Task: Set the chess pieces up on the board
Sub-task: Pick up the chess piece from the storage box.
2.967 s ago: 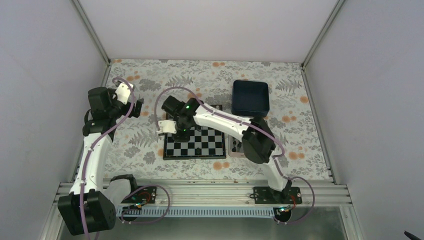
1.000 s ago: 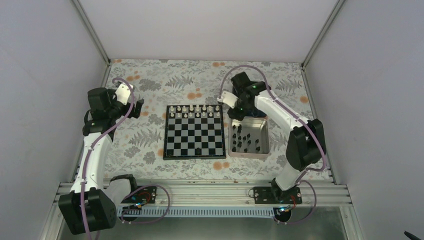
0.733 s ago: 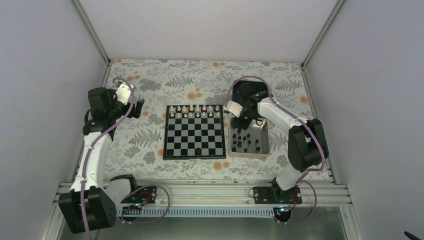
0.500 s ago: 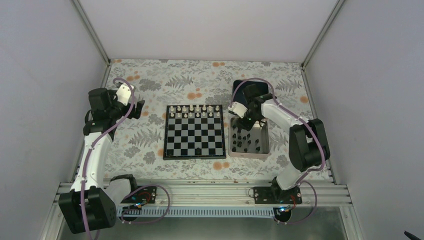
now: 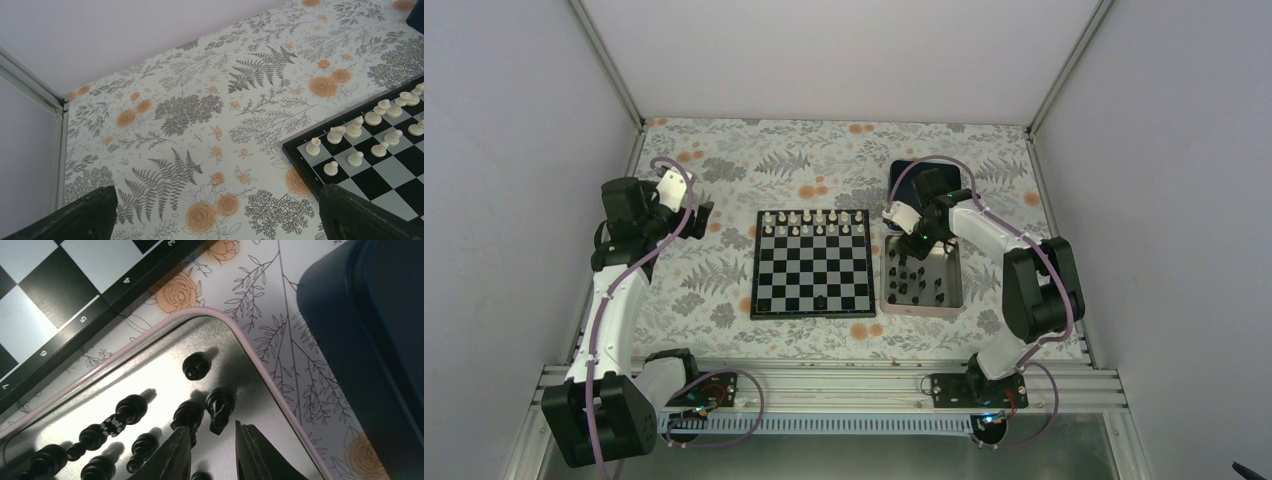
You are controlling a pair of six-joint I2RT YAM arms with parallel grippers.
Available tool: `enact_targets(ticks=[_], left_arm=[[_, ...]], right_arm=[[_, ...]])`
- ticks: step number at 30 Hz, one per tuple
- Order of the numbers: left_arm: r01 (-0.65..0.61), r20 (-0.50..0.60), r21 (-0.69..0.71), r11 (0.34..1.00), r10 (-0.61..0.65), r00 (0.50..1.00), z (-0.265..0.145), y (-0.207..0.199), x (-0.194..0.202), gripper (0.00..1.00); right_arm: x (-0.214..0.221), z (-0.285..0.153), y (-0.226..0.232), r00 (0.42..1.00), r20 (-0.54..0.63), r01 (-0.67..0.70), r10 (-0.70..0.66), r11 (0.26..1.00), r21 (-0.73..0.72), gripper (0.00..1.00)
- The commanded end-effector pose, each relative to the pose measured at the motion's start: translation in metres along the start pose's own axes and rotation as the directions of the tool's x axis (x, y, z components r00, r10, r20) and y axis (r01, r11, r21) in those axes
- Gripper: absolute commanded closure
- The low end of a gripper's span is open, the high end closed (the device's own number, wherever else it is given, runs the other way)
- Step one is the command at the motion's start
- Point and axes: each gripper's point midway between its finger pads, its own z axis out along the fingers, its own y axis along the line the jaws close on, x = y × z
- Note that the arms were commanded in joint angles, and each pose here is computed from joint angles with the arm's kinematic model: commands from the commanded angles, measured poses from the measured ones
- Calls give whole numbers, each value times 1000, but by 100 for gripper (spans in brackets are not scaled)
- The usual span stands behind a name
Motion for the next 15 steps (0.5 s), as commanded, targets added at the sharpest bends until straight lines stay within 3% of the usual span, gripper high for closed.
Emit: enact_targets(ticks=[1, 15], left_arm=[[-3, 22, -8, 1000, 3, 1000, -2, 2, -4, 0], [-3, 24, -7, 1000, 3, 1000, -2, 2, -4, 0]], right_arm=[[-3, -2, -10, 999, 22, -40, 39, 999, 29, 74], [8, 22, -7, 997, -11, -75, 75, 997, 2, 77]])
